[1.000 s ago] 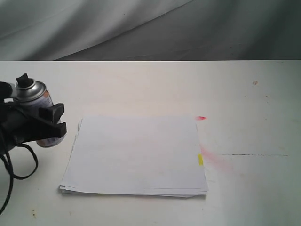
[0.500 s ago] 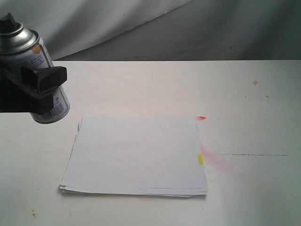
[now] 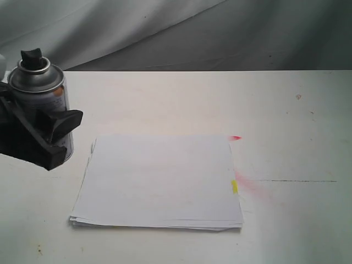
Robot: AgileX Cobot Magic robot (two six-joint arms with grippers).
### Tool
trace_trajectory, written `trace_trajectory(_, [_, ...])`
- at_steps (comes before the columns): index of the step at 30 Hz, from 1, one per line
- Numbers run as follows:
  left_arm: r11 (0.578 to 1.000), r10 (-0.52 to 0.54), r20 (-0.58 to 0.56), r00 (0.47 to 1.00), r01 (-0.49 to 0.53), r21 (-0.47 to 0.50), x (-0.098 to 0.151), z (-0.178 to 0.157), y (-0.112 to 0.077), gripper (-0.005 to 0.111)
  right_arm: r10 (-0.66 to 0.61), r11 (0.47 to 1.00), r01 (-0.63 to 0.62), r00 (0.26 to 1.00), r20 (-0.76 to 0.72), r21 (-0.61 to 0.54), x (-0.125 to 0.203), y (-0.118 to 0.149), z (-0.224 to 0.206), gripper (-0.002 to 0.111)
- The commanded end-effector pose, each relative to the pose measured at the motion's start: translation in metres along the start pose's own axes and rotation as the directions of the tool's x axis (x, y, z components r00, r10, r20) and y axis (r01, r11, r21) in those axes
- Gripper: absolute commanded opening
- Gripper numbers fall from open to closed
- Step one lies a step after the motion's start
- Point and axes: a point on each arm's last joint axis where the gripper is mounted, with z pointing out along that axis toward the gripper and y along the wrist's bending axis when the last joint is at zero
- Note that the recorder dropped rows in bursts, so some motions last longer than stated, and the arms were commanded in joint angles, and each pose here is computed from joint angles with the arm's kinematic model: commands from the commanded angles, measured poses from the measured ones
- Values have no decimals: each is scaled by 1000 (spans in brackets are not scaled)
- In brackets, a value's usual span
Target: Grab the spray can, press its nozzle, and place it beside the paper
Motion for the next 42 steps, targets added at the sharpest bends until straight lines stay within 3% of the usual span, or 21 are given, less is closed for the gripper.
trace_trajectory(1, [996, 89, 64, 994, -89, 4, -10, 2, -11, 0, -3, 1000, 3, 1000, 5, 7, 1, -1, 0, 0])
trace_trajectory(5, [987, 88, -51, 995, -94, -130, -9, 12, -8, 0, -3, 1000, 3, 1000, 5, 7, 1, -1, 0, 0])
trace_trajectory(9, [934, 178, -141, 974, -213, -288, -10, 26, -16, 0, -3, 1000, 3, 1000, 5, 7, 1, -1, 0, 0])
trace_trajectory(11, [890, 275, -176, 945, -319, -327, -10, 40, -34, 0, -3, 1000, 3, 1000, 5, 7, 1, -1, 0, 0])
trace_trajectory(13, [814, 388, -217, 896, -443, -374, -9, 54, -51, 0, -3, 1000, 3, 1000, 5, 7, 1, -1, 0, 0])
trace_trajectory(14, [757, 444, -262, 857, -515, -401, -4, 63, -60, 0, -3, 1000, 3, 1000, 5, 7, 1, -1, 0, 0])
trace_trajectory(16, [702, 472, -326, 819, -573, -423, 8, 77, -67, 0, -3, 1000, 3, 1000, 5, 7, 1, -1, 0, 0])
trace_trajectory(20, [685, 475, -401, 783, -615, -390, 36, 107, -79, 0, -3, 1000, 3, 1000, 5, 7, 1, -1, 0, 0])
trace_trajectory(24, [593, 508, -478, 716, -694, -409, 55, 123, -81, 0, -3, 1000, 3, 1000, 5, 7, 1, -1, 0, 0])
trace_trajectory(42, [602, 507, -449, 736, -675, -426, 59, 129, -84, 0, -3, 1000, 3, 1000, 5, 7, 1, -1, 0, 0])
